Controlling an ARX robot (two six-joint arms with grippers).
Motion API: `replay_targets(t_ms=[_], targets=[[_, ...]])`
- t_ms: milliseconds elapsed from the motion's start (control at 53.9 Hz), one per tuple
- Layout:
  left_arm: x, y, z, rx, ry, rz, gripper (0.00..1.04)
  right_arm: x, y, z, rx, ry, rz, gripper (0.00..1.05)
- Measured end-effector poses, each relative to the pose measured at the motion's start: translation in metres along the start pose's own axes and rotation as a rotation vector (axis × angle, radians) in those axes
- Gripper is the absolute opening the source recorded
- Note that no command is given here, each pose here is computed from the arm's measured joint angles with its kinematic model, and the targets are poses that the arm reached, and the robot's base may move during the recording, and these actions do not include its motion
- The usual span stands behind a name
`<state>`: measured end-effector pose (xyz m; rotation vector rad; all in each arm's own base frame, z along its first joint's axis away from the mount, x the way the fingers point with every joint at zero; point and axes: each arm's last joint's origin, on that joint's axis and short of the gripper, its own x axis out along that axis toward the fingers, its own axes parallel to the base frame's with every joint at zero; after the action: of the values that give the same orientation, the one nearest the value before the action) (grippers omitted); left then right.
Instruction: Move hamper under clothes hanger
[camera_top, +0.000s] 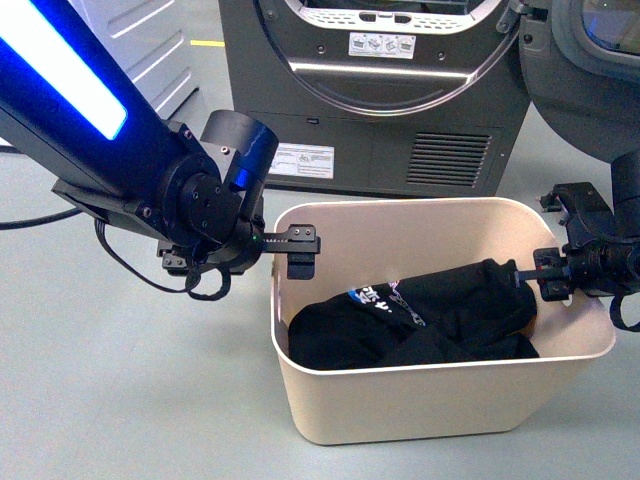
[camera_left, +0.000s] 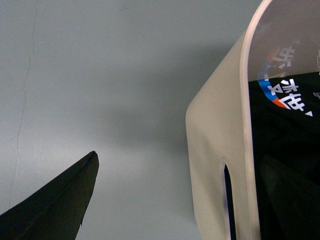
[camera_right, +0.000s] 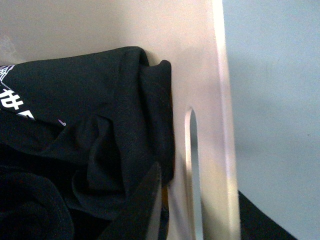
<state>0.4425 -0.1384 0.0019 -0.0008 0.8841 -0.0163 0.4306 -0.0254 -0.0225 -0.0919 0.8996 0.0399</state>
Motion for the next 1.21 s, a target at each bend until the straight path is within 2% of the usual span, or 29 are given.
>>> replay_targets(t_ms=[93, 186, 519, 835, 872, 1002, 1095, 1206], targets=[[0.001, -0.001, -0.001, -0.001, 0.003, -0.001, 0.98, -0.002, 0.001, -0.004, 0.011, 0.02, -0.007, 0.11], [0.001, -0.002, -0.003, 0.001, 0.006, -0.002, 0.98, -0.005, 0.004, -0.006, 0.017, 0.033, -0.003, 0.02], [0.001, -0.006, -0.004, 0.004, 0.007, -0.009, 0.98, -0.013, 0.021, -0.009, 0.03, 0.081, -0.001, 0.03], [0.001, -0.005, -0.01, -0.035, 0.057, -0.028, 0.98, -0.015, 0.023, -0.011, 0.038, 0.091, -0.023, 0.03], [0.001, -0.005, -0.011, -0.042, 0.066, -0.028, 0.95, -0.015, 0.023, -0.011, 0.038, 0.091, -0.025, 0.03], [0.001, -0.004, -0.017, -0.102, 0.113, -0.027, 0.7, -0.015, 0.023, -0.012, 0.041, 0.09, -0.027, 0.03], [0.001, -0.003, -0.018, -0.11, 0.117, -0.025, 0.59, -0.015, 0.023, -0.012, 0.043, 0.089, -0.028, 0.03], [0.0, -0.003, -0.019, -0.126, 0.126, -0.022, 0.4, -0.015, 0.022, -0.012, 0.044, 0.088, -0.028, 0.03]])
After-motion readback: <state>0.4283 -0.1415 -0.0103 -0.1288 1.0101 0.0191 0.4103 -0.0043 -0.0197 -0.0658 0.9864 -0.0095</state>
